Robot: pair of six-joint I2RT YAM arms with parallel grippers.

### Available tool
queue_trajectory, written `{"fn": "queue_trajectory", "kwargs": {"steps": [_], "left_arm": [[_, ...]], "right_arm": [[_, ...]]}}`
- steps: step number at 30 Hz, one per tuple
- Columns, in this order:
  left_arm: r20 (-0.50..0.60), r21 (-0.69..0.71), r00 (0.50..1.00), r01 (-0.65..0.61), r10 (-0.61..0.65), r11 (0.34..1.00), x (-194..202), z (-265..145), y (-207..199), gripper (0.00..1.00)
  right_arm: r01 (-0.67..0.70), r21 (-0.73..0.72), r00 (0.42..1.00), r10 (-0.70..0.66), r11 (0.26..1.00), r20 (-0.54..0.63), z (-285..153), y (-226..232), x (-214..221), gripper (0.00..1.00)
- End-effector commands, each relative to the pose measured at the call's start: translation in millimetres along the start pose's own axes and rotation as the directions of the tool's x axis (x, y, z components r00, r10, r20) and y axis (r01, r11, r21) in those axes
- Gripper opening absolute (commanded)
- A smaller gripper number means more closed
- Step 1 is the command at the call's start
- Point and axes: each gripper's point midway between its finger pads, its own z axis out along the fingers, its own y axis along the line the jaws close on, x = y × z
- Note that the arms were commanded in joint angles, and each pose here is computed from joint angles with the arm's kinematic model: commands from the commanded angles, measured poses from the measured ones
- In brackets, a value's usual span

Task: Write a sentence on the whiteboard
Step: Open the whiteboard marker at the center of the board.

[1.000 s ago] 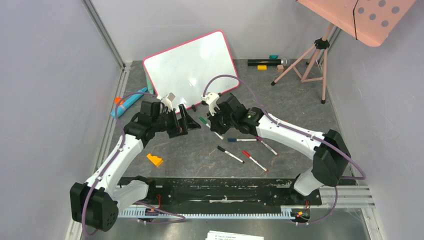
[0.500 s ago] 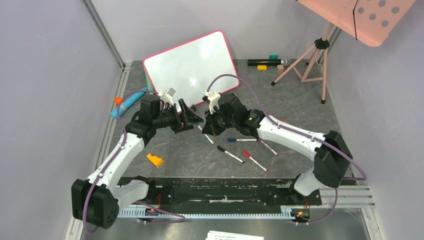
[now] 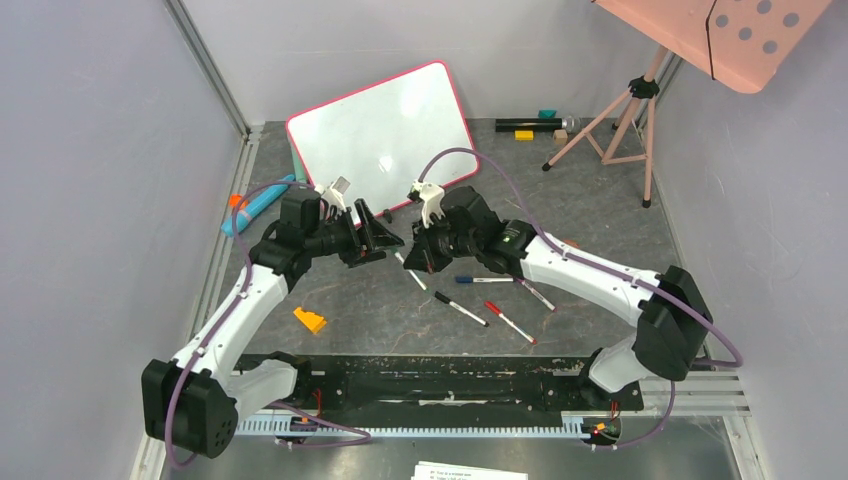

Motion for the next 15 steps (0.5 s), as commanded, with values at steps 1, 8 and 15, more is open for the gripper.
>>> {"fn": "queue_trajectory", "kwargs": {"steps": [1, 8, 15], "left_arm": [[0.009, 0.047, 0.999, -0.044, 0.043, 0.998, -2.6, -7.7, -15.3, 0.76], [-0.022, 0.073, 1.000, -0.001, 0.003, 0.997, 1.3, -1.8, -15.1, 0.71], [-0.017, 0.089, 1.000, 0.018, -0.017, 0.996, 1.4, -0.2, -15.8, 0.54]], "right_arm": [[0.043, -0.019, 0.998, -0.042, 0.999, 0.049, -19.1, 12.0, -15.7, 0.00], [0.041, -0.009, 0.998, -0.041, 0.999, 0.057, -25.1, 10.6, -12.9, 0.00], [0.050, -0.015, 0.998, -0.049, 0.999, 0.046, -26.2, 11.2, -10.1, 0.00]]}}
